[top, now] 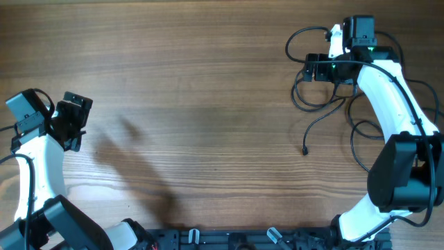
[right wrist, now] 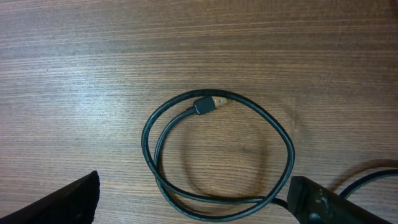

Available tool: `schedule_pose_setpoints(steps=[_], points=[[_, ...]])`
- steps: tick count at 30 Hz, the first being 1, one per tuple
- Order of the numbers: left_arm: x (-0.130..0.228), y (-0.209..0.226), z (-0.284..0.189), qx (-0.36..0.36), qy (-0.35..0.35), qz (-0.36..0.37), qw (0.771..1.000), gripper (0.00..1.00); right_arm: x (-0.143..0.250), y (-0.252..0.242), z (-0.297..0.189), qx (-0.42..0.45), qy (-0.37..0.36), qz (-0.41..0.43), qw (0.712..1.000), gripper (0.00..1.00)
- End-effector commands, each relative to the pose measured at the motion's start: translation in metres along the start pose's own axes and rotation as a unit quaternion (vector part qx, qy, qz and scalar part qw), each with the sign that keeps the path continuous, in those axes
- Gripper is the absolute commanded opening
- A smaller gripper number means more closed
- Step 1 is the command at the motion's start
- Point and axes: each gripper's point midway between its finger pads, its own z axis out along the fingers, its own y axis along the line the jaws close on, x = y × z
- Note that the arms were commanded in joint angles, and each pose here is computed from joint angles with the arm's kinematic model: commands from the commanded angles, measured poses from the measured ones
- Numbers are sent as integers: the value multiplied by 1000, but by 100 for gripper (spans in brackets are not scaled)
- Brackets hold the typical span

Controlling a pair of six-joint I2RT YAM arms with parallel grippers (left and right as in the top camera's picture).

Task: Untangle cables

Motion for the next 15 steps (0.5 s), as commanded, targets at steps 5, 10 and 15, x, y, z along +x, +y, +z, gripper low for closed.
schedule_pose_setpoints(steps=[5,10,15], points=[[-4,-4,-4,8,-6,-3,1000,100,-30,13,-93,-6,-117,-11,993,100],[-4,-4,-4,8,-6,-3,1000,100,-39,24,-191,-14,-234,-23,972,100],[-4,-4,-4,8,-6,-3,1000,100,-28,30,-259,-18,-309,-31,950,100]])
